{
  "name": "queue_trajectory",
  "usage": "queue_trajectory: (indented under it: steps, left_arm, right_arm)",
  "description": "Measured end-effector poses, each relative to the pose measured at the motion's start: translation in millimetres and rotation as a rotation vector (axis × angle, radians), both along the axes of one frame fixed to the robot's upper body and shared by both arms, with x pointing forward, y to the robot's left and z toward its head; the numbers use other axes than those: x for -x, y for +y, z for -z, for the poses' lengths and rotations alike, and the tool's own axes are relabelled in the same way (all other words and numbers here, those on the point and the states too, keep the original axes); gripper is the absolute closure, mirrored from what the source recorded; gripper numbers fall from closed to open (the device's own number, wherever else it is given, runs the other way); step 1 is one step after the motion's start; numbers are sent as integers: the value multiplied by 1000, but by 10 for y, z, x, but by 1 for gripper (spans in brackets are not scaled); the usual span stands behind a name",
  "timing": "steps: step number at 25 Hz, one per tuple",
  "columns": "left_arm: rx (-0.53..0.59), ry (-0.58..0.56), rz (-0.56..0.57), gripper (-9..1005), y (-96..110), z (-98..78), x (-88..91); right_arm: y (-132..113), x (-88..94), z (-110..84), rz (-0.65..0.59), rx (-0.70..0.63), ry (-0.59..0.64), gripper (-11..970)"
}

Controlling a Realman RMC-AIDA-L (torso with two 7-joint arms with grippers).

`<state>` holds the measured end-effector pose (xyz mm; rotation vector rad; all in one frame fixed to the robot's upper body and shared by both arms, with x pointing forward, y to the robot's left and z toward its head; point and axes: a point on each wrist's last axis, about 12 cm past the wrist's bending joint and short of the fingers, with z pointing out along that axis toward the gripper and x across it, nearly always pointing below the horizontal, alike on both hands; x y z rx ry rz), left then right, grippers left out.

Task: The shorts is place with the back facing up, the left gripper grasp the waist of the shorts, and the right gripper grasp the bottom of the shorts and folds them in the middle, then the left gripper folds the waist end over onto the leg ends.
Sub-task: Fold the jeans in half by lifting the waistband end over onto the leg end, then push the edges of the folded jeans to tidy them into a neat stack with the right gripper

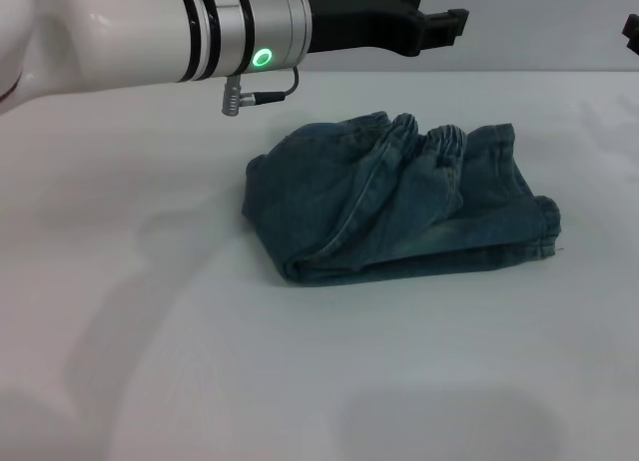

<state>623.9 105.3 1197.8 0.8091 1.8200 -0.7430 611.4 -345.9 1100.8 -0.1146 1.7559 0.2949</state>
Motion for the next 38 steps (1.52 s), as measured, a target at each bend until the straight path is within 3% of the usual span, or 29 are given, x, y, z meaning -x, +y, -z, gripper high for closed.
queue_trajectory:
  steps: [8,10,16,21,30,34,38]
  left_arm:
    - [15,-27,-57,323,116,3,-29]
    - [32,-81,-183,280,331,68,-87]
    - [66,-120,-414,147,730,227,-108]
    - [84,-118,-545,153,984,344,-71]
    - [36,-145,-589,153,1133,419,-45]
    - [1,-185,-600,153,1147,412,-63]
    - [-28,-228,-626,153,1160,402,-71]
  right_arm:
    - [120,-76,-36,-40,0,-13,385]
    - [195,-112,-80,-79,-9,-28,385]
    - [382,-189,-324,-239,-89,-69,387]
    - [517,-337,-695,-444,-96,6,385]
    - [807,-591,-1304,-653,199,374,387]
    - [927,-678,-1349,-638,424,513,386]
    - [1019,-708,-1253,-586,564,550,386]
